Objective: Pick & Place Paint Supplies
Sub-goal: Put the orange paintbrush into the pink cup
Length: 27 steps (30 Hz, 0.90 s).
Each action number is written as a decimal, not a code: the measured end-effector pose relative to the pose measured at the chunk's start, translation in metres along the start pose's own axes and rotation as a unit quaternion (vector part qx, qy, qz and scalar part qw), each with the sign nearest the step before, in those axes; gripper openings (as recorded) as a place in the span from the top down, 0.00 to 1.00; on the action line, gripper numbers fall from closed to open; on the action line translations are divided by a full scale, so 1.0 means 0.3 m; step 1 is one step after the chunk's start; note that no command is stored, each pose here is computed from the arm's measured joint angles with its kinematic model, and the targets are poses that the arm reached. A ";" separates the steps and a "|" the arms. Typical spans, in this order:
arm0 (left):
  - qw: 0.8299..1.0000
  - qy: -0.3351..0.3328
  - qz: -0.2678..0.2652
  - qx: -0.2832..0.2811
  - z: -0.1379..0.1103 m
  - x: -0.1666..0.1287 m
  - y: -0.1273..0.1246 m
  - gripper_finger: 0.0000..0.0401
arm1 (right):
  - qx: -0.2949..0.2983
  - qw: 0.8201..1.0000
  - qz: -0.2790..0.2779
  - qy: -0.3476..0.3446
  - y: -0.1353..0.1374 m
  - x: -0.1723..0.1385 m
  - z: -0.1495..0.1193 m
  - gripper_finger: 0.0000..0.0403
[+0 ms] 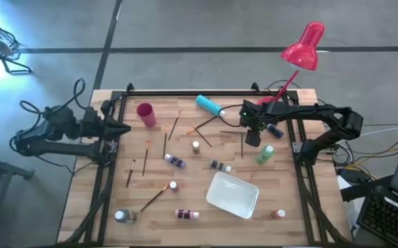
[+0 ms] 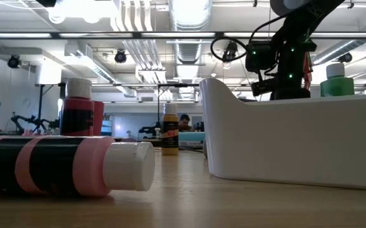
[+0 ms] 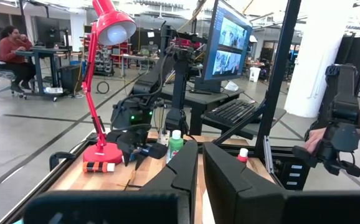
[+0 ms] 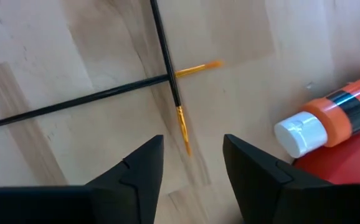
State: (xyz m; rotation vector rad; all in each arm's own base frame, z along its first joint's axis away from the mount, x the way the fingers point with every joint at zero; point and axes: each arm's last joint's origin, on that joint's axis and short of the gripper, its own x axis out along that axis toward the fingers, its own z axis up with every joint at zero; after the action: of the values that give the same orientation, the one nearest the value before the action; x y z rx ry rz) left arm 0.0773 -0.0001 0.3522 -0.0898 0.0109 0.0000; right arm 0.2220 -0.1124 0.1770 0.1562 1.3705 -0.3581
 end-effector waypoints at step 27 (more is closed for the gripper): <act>1.000 0.000 0.000 0.000 0.000 0.000 0.000 0.92 | -0.009 0.999 0.010 0.050 0.000 0.130 0.008 0.66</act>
State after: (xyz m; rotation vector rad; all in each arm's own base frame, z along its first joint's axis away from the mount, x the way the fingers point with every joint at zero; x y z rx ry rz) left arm 0.0772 0.0000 0.3522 -0.0901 0.0111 0.0006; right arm 0.2303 -0.1194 0.1394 0.1736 1.4690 -0.3252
